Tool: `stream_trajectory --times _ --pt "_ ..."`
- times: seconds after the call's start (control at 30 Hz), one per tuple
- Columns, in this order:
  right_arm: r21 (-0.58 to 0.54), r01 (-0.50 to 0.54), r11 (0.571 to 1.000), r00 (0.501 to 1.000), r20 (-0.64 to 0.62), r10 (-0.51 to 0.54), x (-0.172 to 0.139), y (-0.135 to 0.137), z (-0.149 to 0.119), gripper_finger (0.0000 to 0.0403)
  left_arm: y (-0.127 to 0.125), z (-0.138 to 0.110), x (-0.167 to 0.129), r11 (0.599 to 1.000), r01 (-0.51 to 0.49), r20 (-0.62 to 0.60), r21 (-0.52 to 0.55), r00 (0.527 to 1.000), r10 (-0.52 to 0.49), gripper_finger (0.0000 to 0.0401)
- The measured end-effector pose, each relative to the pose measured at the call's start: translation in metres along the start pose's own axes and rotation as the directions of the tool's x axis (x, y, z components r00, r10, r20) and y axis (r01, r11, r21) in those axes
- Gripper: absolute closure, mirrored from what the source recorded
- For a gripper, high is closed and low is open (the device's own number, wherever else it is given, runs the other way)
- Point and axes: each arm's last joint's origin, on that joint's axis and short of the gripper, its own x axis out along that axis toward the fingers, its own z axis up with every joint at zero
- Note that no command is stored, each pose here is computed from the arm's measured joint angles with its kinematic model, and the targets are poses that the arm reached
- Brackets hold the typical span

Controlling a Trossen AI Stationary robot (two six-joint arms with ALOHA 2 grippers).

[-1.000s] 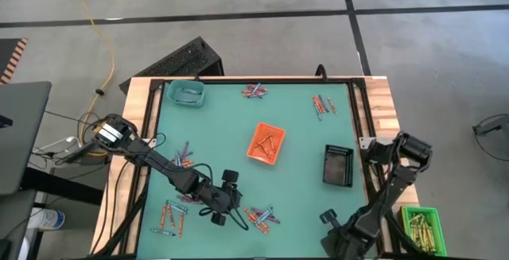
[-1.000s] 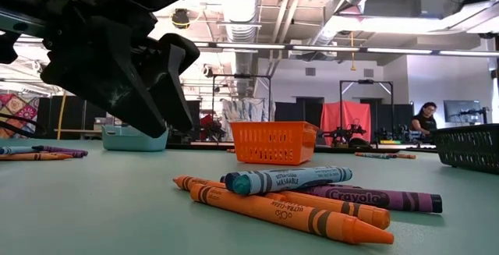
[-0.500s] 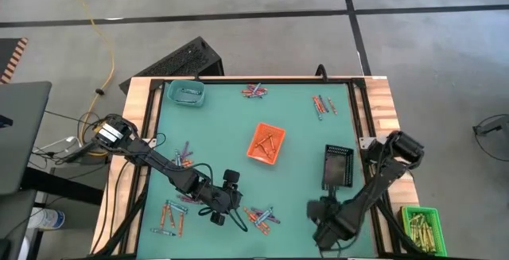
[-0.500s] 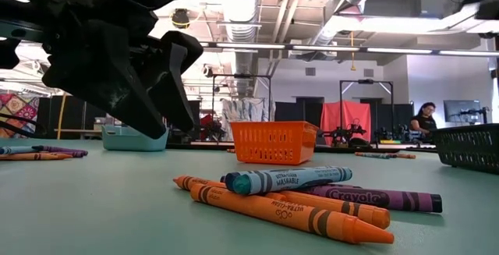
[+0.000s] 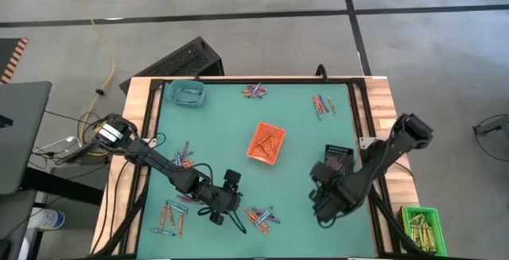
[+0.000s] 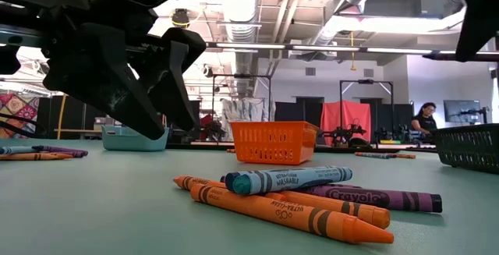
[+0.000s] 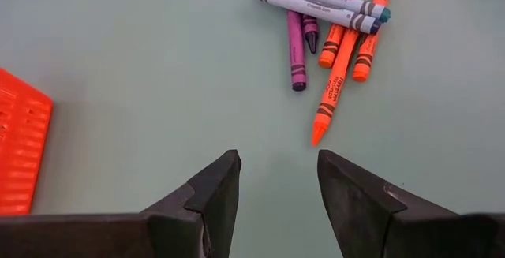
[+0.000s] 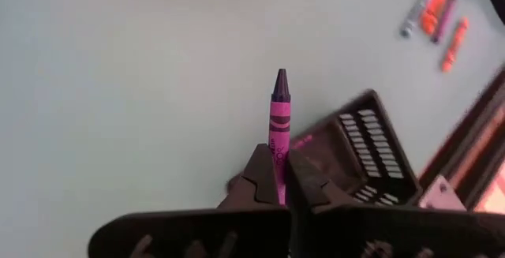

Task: Sort crayons
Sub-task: Put the violet crayon into black bin

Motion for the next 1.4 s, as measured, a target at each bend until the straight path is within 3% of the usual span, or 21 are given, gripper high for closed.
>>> stream_trajectory --times 0.33,0.7,0.93,1.13,1.4 --pt "0.201 0.076 0.977 0.995 -0.085 -0.06 0.034 -0.038 -0.011 0.0403 0.0 -0.001 0.0 1.0 0.001 -0.007 0.002 1.0 -0.001 0.0239" --pt "0.431 -0.047 0.901 0.996 -0.052 0.077 0.082 -0.073 -0.042 0.0399 0.0 -0.002 0.0 1.0 0.002 -0.026 0.002 1.0 -0.002 0.0239" --pt "0.449 -0.085 0.89 0.993 -0.04 0.115 0.096 -0.074 -0.05 0.0363 0.0 -0.006 0.0 1.0 0.002 -0.058 0.002 0.998 -0.002 0.0239" --pt "0.439 -0.078 0.895 0.993 -0.041 0.107 0.097 -0.073 -0.051 0.0315 -0.002 -0.015 -0.005 1.0 0.008 -0.163 0.02 0.987 -0.005 0.0239" --pt "0.426 -0.073 0.902 0.994 -0.038 0.098 0.097 -0.074 -0.051 0.0277 -0.005 -0.013 -0.049 1.0 -0.007 -0.301 -0.004 0.953 0.005 0.0239"
